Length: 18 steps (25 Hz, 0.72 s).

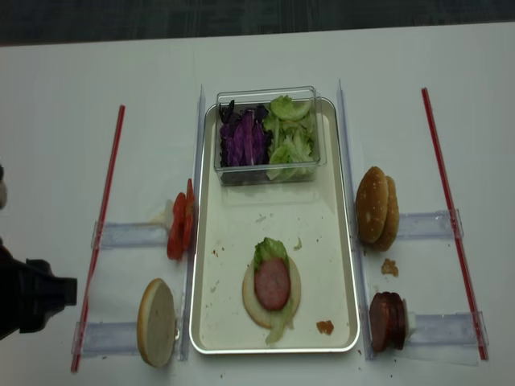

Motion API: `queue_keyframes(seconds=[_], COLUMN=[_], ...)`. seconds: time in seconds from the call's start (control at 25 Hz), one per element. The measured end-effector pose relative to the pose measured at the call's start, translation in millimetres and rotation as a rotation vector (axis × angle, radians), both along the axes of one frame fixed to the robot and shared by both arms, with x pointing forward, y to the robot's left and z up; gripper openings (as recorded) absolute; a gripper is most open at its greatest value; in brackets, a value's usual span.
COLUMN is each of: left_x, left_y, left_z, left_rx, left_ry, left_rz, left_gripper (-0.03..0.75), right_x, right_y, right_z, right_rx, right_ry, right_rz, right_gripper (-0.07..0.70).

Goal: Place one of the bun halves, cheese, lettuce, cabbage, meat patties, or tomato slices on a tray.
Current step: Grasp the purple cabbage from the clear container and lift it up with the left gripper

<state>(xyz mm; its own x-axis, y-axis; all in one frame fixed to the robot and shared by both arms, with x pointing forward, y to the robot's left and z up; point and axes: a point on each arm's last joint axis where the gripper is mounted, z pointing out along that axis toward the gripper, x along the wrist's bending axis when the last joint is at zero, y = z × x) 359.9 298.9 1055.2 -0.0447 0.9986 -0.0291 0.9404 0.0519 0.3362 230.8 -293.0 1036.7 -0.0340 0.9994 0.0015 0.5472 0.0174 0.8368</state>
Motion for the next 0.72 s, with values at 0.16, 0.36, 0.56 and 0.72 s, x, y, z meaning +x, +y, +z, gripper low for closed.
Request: queue_keyframes(seconds=[0.16, 0.36, 0.56, 0.72], left_x=[19.4, 45.0, 73.0, 93.1], left_y=[-0.3, -0.7, -1.1, -1.4], left_z=[3.0, 9.3, 10.2, 7.7], left_rx=[0.004, 0.009, 0.013, 0.013], left_ry=[0.008, 0.012, 0.032, 0.060], left_rz=[-0.011, -0.024, -0.036, -0.037], left_gripper=[0.348, 0.348, 0.348, 0.348], right_x=[0.0, 0.0, 0.0, 0.0], right_y=[0.0, 0.0, 0.0, 0.0], right_z=[0.0, 0.0, 0.0, 0.0], right_rx=[0.000, 0.000, 0.000, 0.000], right_ry=[0.000, 0.000, 0.000, 0.000], right_rz=[0.000, 0.000, 0.000, 0.000], right_gripper=[0.351, 0.351, 0.351, 0.351])
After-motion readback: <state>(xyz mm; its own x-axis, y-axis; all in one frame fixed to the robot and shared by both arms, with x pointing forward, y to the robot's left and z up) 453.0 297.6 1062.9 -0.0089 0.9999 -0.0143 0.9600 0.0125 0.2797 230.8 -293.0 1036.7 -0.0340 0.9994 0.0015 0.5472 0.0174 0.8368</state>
